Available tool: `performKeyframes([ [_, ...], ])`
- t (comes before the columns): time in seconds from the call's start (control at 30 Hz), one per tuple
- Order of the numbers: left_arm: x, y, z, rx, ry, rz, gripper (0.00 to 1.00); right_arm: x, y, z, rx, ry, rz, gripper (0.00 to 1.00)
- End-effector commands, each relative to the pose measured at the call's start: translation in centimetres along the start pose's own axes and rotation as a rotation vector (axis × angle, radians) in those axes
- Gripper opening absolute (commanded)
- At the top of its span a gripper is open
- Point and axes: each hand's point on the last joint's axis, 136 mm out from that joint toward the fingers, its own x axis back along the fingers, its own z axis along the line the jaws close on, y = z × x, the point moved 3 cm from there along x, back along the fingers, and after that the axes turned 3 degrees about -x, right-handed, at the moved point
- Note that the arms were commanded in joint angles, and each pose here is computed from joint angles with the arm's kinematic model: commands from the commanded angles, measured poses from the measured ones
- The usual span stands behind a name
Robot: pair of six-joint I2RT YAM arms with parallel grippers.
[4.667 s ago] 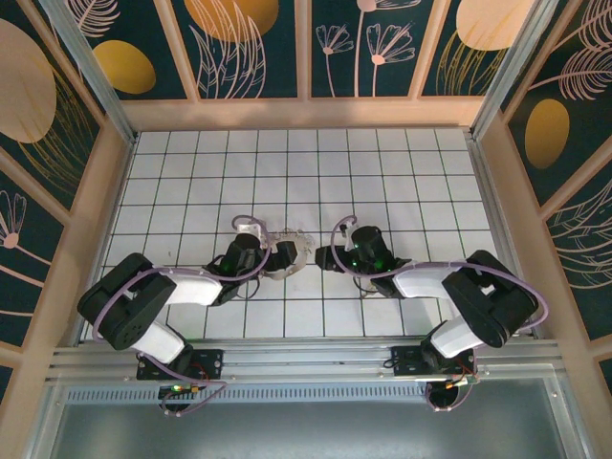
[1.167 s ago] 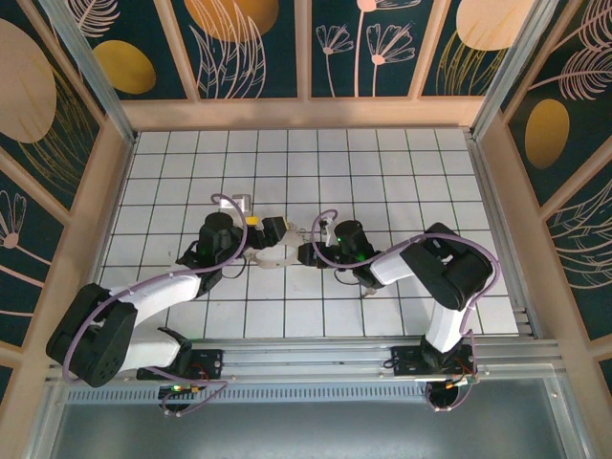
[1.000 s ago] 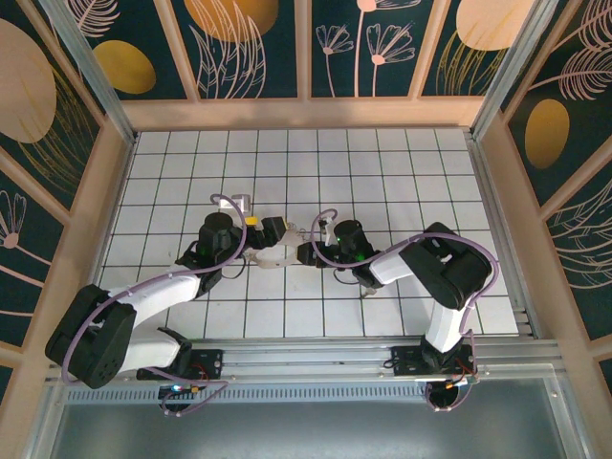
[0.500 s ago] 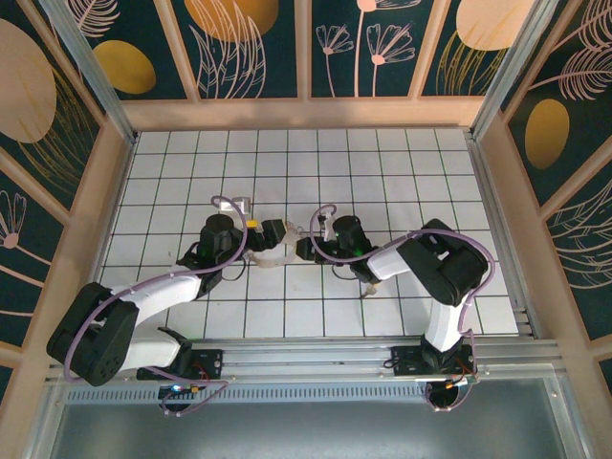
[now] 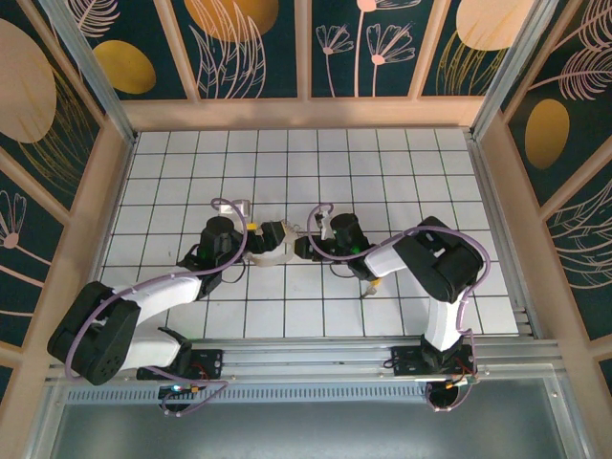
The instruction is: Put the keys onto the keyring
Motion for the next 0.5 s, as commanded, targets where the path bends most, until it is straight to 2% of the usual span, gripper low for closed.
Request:
performKeyframes([
  [0.0, -0.2, 0.1, 0.0, 0.013, -0.018, -0.013, 0.99, -0.6, -0.4, 0.4, 0.019, 0.016, 0.034, 0.43],
  [0.3, -0.3, 0.1, -0.1, 0.014, -0.021, -0.013, 0.99, -0.9, -1.1, 2.0, 0.048, 0.057, 0.07, 0.41],
  [0.47, -0.3, 0.2, -0.1, 0.013, -0.019, -0.013, 0.99, -0.6, -0.7, 1.8, 0.065, 0.016, 0.049, 0.41],
])
